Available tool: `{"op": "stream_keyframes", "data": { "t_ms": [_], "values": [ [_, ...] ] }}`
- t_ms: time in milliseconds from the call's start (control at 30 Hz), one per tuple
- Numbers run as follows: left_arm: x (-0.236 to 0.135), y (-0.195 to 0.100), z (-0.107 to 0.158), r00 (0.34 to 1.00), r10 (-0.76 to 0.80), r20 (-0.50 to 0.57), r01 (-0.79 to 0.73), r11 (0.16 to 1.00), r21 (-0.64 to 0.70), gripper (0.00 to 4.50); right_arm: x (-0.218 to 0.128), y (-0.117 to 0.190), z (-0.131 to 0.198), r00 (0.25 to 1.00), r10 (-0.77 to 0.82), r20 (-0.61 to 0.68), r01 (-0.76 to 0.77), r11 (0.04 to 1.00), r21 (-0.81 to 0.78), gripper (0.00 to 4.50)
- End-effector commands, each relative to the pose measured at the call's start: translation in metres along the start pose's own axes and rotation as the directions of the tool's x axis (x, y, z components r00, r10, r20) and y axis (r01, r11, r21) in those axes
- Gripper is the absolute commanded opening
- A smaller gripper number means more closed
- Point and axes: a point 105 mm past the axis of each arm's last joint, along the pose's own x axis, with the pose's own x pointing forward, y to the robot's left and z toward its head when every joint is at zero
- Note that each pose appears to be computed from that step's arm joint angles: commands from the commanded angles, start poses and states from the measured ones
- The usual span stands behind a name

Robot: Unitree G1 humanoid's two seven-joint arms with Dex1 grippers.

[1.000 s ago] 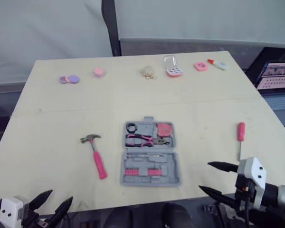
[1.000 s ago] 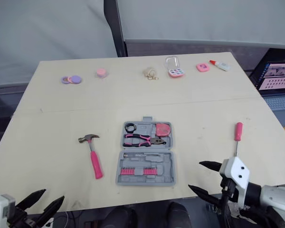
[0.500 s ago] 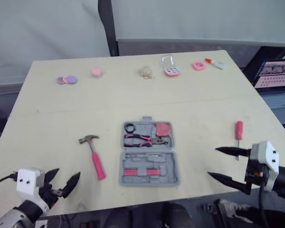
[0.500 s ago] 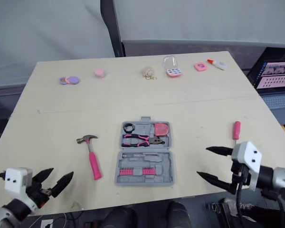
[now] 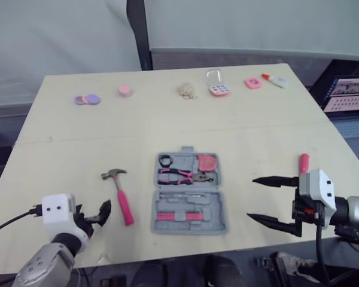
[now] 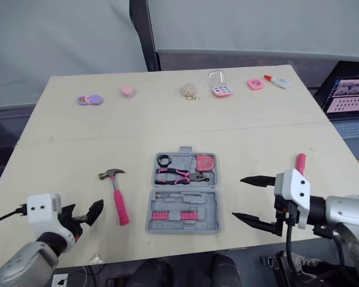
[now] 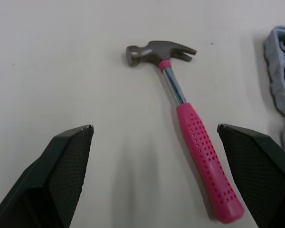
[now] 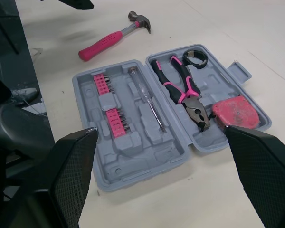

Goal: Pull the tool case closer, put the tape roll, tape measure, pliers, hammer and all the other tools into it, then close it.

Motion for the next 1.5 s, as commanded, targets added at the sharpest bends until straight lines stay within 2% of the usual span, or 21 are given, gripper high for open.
{"op": "stream_keyframes", "data": {
  "t_ms": [33, 400, 833, 1167, 1500],
  "values": [
    [0.007, -0.006, 0.004, 0.999, 0.038, -0.013, -0.038, 0.999, 0.003, 4.49, -0.008, -0.001, 0.009, 1.000, -0.002, 0.001, 0.002, 0.999, -0.032, 4.50],
    [0.035, -0.039, 0.022, 0.996, 0.068, -0.057, -0.068, 0.998, 0.001, 4.49, -0.014, 0.000, 0.009, 0.999, -0.023, -0.029, 0.022, 0.999, -0.030, 4.50],
    [0.062, -0.043, 0.045, 0.979, 0.184, -0.092, -0.186, 0.983, -0.011, 4.49, -0.013, 0.003, 0.007, 0.998, -0.057, -0.031, 0.056, 0.998, -0.025, 4.50],
    [0.081, -0.045, 0.032, 0.969, 0.187, -0.160, -0.196, 0.980, -0.040, 4.49, -0.014, 0.003, 0.008, 0.996, -0.081, -0.037, 0.080, 0.996, -0.031, 4.50],
    [0.101, -0.051, 0.022, 0.971, 0.165, -0.173, -0.173, 0.985, -0.030, 4.49, -0.016, 0.000, 0.010, 0.995, -0.085, -0.044, 0.083, 0.996, -0.038, 4.50]
  ]
}}
